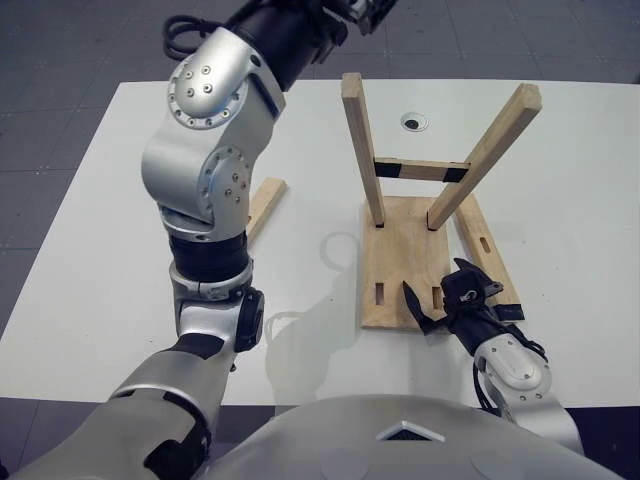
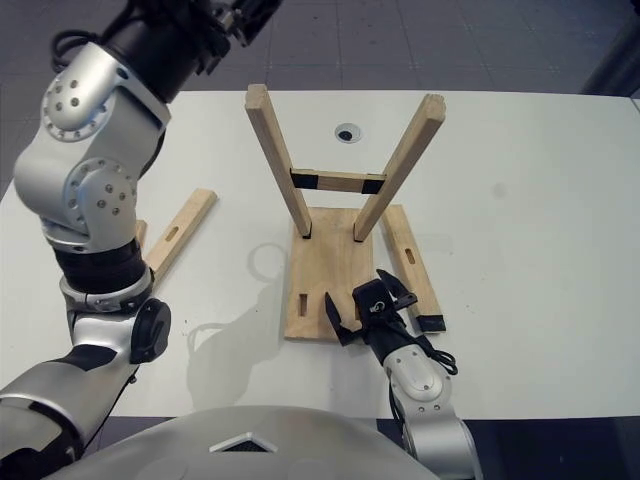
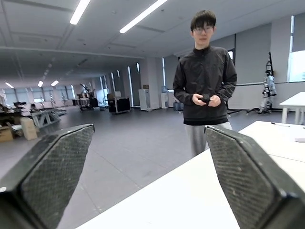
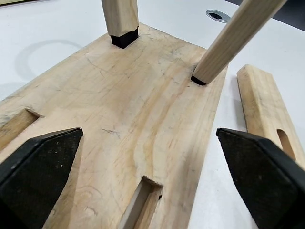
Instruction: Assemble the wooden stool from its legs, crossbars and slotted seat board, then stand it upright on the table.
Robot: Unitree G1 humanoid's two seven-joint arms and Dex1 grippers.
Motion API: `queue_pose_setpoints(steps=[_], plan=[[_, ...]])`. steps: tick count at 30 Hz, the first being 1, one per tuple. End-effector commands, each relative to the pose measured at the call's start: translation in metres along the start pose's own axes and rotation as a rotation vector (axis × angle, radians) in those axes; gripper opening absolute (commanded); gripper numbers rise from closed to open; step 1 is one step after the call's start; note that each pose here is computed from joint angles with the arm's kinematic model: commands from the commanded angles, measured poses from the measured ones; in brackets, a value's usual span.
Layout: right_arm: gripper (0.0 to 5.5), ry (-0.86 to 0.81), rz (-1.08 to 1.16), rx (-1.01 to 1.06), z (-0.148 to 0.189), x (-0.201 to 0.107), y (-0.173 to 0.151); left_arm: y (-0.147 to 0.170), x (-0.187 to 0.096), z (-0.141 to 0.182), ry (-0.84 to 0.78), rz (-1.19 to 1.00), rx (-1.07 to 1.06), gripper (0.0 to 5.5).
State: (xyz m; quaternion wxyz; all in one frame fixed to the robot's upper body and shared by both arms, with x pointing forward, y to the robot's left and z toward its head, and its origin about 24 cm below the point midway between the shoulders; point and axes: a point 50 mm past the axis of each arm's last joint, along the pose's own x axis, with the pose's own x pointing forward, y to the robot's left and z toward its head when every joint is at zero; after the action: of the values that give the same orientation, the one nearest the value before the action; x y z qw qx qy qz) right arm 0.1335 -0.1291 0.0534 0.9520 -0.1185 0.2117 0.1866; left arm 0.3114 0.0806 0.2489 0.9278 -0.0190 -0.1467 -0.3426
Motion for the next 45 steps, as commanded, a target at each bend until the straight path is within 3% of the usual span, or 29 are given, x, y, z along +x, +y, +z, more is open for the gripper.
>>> queue_pose_setpoints(steps=[1,11,16,18,21,27,31,36,41,45], plan=[[5.20,0.046,0.029,-0.005,-0.008,0.001,0.004,-0.001,0.018,-0.011,0.027,-0.036,0.001,4.31],[5.20,0.041,0.035,-0.009,-0.006,0.000,0.007,0.004,0.033,-0.024,0.040,-0.042,-0.011,4.31],[5.20,0.044,0.032,-0.008,-0.006,0.000,0.008,0.006,0.034,0.024,-0.171,-0.038,-0.001,4.31],[5.20,0.044,0.030,-0.008,-0.006,0.000,0.008,0.006,0.035,0.026,-0.165,-0.049,0.004,4.31],[5.20,0.044,0.028,-0.006,-0.006,0.000,0.008,0.002,0.035,-0.003,-0.047,-0.072,-0.039,4.31],[5.20,0.033,0.024,0.001,-0.002,-0.001,0.009,-0.010,0.008,-0.110,0.332,-0.093,-0.186,4.31],[5.20,0.033,0.017,0.007,-0.002,-0.001,0.009,-0.010,-0.001,-0.123,0.370,-0.094,-0.217,4.31],[5.20,0.033,0.015,0.009,-0.002,0.000,0.010,-0.008,0.006,-0.101,0.263,-0.113,-0.227,4.31],[5.20,0.038,0.018,0.010,-0.004,0.000,0.011,-0.005,0.028,-0.010,-0.073,-0.216,-0.249,4.31],[5.20,0.038,0.020,0.012,-0.004,0.000,0.012,-0.003,0.025,0.050,-0.251,-0.254,-0.283,4.31]])
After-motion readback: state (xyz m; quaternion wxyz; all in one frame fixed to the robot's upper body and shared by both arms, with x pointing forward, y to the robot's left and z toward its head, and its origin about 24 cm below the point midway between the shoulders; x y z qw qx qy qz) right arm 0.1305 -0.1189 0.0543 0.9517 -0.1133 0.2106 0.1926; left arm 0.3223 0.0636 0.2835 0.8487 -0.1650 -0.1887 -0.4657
